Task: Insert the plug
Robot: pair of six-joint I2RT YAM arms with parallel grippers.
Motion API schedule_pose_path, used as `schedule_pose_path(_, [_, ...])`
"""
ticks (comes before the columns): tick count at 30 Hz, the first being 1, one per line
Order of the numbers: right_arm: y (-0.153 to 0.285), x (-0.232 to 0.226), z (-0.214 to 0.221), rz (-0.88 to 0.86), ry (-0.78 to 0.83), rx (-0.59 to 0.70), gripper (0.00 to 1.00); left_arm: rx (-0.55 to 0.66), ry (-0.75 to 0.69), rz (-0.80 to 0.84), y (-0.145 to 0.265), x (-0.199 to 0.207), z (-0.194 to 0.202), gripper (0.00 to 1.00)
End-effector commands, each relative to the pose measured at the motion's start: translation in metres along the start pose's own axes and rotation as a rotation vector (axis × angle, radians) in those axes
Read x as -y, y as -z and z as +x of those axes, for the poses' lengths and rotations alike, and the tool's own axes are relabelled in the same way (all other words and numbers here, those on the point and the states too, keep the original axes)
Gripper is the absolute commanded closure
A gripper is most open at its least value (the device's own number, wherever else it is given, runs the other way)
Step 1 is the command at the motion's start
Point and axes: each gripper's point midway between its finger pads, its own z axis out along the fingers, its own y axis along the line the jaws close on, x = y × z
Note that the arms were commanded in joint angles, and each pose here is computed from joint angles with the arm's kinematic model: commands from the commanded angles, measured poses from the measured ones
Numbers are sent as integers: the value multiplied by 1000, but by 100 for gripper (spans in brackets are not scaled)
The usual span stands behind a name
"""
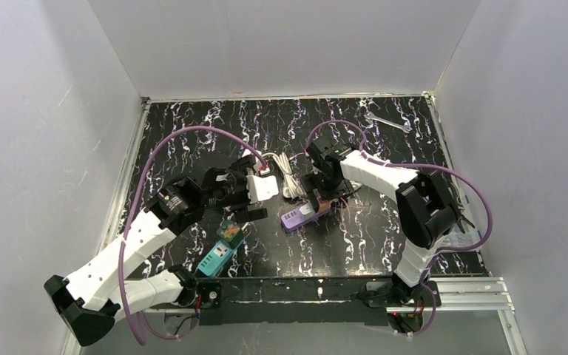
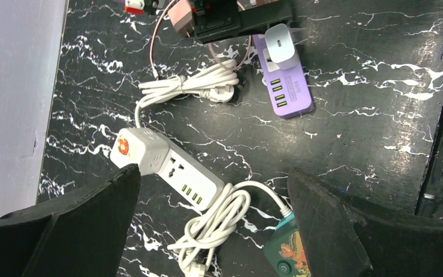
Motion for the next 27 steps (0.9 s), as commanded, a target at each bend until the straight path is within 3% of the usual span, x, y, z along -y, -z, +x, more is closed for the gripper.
schedule_pose_path(1, [25, -12, 0, -42, 7, -14, 2, -19, 49, -27, 5, -8, 2, 2])
schedule_pose_path(14, [85, -23, -3, -144, 17, 73, 2, -57, 87, -45, 3, -16, 11, 2])
schedule_pose_path(23, [165, -60, -54, -394, 37, 294, 5, -119, 318, -132, 0, -54, 38, 2])
schedule_pose_path(27, [190, -38, -97, -408, -103, 431, 6, -120, 366, -159, 3, -69, 42, 2])
